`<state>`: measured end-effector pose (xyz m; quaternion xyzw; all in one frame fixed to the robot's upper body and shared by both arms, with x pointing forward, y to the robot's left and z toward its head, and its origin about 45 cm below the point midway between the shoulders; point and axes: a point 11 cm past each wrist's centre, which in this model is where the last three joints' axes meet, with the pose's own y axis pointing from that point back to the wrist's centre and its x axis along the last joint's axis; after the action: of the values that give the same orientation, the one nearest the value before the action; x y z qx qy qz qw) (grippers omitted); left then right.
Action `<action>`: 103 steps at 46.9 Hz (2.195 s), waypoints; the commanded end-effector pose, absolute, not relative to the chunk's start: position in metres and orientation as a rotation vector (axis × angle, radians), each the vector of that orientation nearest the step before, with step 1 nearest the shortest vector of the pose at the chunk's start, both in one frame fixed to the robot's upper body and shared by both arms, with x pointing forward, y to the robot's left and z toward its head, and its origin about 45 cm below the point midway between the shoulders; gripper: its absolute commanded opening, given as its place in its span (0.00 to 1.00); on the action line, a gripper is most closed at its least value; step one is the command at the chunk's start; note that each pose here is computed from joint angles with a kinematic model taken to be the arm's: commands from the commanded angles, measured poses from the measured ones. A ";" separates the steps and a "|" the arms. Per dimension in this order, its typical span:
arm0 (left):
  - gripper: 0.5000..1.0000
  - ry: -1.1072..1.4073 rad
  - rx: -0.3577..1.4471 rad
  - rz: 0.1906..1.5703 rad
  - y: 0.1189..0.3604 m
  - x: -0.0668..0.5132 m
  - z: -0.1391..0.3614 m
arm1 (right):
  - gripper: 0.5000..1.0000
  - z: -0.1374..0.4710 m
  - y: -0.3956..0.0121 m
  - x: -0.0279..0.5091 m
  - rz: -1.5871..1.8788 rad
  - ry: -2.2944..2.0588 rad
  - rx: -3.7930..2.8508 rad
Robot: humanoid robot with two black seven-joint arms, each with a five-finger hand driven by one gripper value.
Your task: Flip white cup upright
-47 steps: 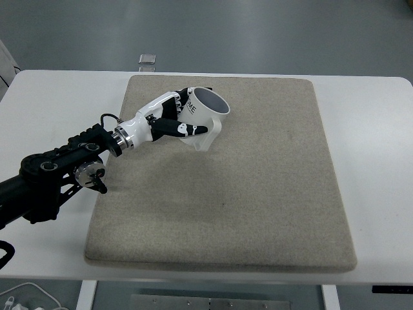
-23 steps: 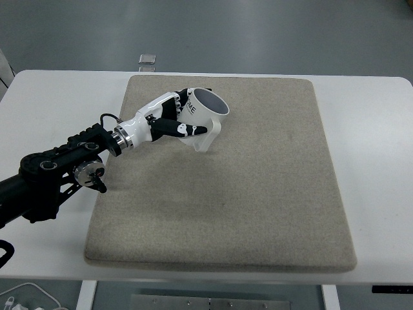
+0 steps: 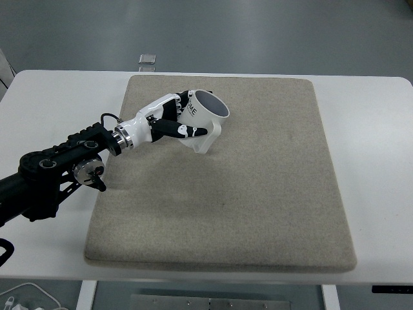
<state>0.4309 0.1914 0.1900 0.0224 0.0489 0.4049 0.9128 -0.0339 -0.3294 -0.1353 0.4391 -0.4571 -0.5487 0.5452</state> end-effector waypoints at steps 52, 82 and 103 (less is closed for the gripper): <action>0.99 0.317 -0.076 0.905 0.238 0.459 0.240 | 0.86 -0.135 -0.329 -0.034 -1.301 -1.084 1.042; 0.99 0.603 -0.119 1.087 0.304 0.482 0.246 | 0.86 -0.135 -0.329 -0.034 -1.301 -1.084 1.042; 0.99 0.755 -0.255 1.081 0.308 0.482 0.246 | 0.86 -0.135 -0.329 -0.033 -1.312 -1.094 1.040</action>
<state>0.4821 0.3060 0.2466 -0.1151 0.3468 0.4993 0.7856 -0.0338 -0.3293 -0.1353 0.4391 -0.4572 -0.5490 0.5447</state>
